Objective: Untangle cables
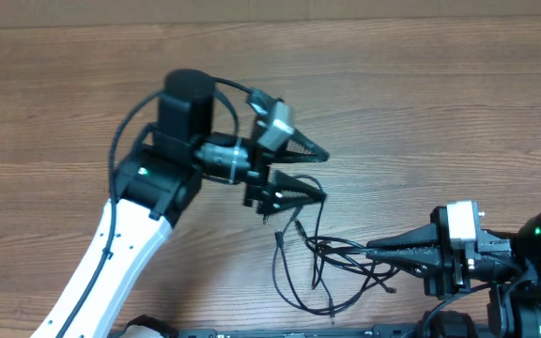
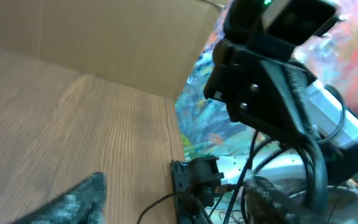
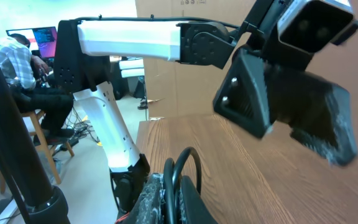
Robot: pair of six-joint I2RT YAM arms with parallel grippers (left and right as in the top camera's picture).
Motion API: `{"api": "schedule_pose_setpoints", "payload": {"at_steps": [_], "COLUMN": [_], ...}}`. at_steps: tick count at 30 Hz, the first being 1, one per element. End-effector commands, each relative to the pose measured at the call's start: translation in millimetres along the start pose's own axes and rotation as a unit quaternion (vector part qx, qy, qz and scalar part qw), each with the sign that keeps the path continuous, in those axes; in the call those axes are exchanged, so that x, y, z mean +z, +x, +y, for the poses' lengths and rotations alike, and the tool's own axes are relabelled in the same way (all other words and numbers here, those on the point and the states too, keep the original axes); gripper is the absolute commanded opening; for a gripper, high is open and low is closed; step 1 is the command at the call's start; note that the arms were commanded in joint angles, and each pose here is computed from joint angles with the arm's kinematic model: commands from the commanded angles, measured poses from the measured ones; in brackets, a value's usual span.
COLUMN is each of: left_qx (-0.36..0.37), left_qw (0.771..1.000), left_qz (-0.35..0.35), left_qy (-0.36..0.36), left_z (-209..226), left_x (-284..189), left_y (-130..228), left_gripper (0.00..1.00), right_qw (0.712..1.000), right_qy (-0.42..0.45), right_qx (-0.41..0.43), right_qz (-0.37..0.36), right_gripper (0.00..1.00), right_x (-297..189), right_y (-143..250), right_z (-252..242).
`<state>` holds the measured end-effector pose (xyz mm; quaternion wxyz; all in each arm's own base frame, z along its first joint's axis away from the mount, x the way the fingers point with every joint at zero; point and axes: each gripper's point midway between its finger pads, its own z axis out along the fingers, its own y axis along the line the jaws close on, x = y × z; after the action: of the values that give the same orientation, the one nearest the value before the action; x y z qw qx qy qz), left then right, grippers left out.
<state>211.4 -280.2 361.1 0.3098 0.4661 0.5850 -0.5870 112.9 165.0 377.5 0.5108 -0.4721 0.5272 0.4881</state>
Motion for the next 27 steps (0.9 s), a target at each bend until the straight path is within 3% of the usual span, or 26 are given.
{"api": "schedule_pose_setpoints", "payload": {"at_steps": [1,4,7,11,17,21,24,27], "left_qx": [-0.03,-0.07,-0.095,-0.112,-0.1,-0.098,-0.099,-0.094], "left_qw": [0.999,0.993,0.991,0.989,0.982,0.976,0.974,0.975], "left_qz": [0.015,0.044,0.066,0.094,0.061,0.048,0.045,0.048], "left_qy": [-0.037,-0.082,-0.062,0.003,0.149,0.19,0.198,0.197], "left_z": [7.6,21.1,18.7,5.5,-32.5,-45.4,-48.0,-48.7], "left_x": [16.3,21.2,26.7,39.6,38.6,34.4,33.5,35.7], "left_y": [4.7,24.2,39.9,59.8,49.1,43.3,42.2,43.5], "left_gripper": [0.76,0.68,0.63,0.59,0.59,0.46,0.47,0.55], "right_qw": [1.0,1.0,1.0,1.0,1.0,1.0,1.0,1.0], "right_qy": [-0.018,-0.018,-0.018,-0.018,-0.018,-0.014,-0.001,0.008], "right_qx": [-0.004,-0.002,-0.003,-0.008,-0.008,-0.008,-0.006,-0.002], "right_qz": [-0.001,-0.001,-0.001,-0.001,-0.001,-0.001,0.0,0.0], "right_gripper": [0.04,0.04,0.04,0.04,0.04,0.04,0.04,0.04], "right_x": [0.1,0.1,0.1,0.1,0.2,0.2,0.3,0.3], "right_y": [-4.0,-4.0,-4.1,-4.8,-5.2,-5.1,-4.7,-3.8], "right_z": [8.9,8.9,8.9,8.8,8.3,6.7,1.4,-5.3]}}
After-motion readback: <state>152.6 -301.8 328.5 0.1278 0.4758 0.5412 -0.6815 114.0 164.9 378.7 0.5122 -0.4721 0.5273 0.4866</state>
